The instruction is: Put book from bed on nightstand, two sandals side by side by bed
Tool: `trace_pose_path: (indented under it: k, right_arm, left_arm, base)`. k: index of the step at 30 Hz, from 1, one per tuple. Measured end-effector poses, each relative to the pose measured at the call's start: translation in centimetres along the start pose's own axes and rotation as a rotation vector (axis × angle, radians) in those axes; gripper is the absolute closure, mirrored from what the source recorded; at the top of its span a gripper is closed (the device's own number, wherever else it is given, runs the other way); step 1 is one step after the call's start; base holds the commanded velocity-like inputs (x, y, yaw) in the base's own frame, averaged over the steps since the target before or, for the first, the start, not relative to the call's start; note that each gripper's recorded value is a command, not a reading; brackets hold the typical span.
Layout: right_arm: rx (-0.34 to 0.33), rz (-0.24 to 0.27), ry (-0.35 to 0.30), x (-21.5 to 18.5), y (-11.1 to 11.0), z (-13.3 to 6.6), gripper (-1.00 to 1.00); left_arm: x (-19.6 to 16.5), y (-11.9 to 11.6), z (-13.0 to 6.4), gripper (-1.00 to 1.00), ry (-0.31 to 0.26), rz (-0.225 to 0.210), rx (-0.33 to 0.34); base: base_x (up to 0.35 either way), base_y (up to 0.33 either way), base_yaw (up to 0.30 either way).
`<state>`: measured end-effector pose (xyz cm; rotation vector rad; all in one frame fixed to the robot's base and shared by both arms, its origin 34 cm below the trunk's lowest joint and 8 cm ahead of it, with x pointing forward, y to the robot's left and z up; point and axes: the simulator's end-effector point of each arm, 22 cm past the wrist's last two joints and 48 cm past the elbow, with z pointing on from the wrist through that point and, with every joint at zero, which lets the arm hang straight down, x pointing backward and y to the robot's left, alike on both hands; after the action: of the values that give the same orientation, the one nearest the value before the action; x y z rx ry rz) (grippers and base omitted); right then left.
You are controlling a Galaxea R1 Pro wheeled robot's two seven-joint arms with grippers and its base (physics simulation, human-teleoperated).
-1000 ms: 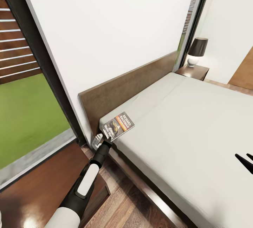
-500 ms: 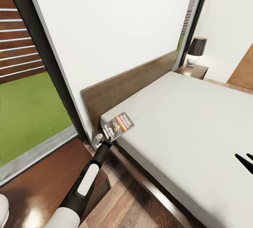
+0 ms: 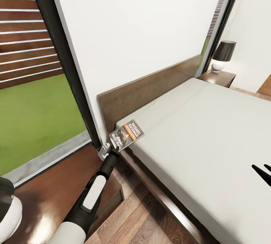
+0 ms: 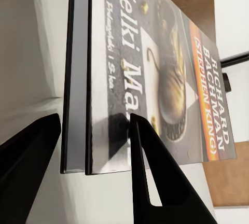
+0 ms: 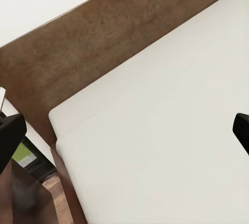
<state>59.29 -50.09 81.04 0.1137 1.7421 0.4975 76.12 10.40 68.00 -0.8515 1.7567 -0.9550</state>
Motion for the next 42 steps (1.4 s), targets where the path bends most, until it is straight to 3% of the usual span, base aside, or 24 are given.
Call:
trace_pose_path:
  k: [26, 42]
  right_arm:
    - [0.000, 0.001, 0.000, 0.01, -0.01, 0.00, -1.00]
    - [0.003, 0.002, 0.007, 0.29, -0.13, 0.09, -1.00]
  left_arm:
    - [0.03, -0.01, 0.01, 1.00, 0.001, 0.000, 0.000]
    - [0.26, 0.41, 0.07, 1.00, 0.004, -0.001, -0.006]
  base:
    - [-0.062, 0.000, 0.002]
    - [-0.002, 0.000, 0.193]
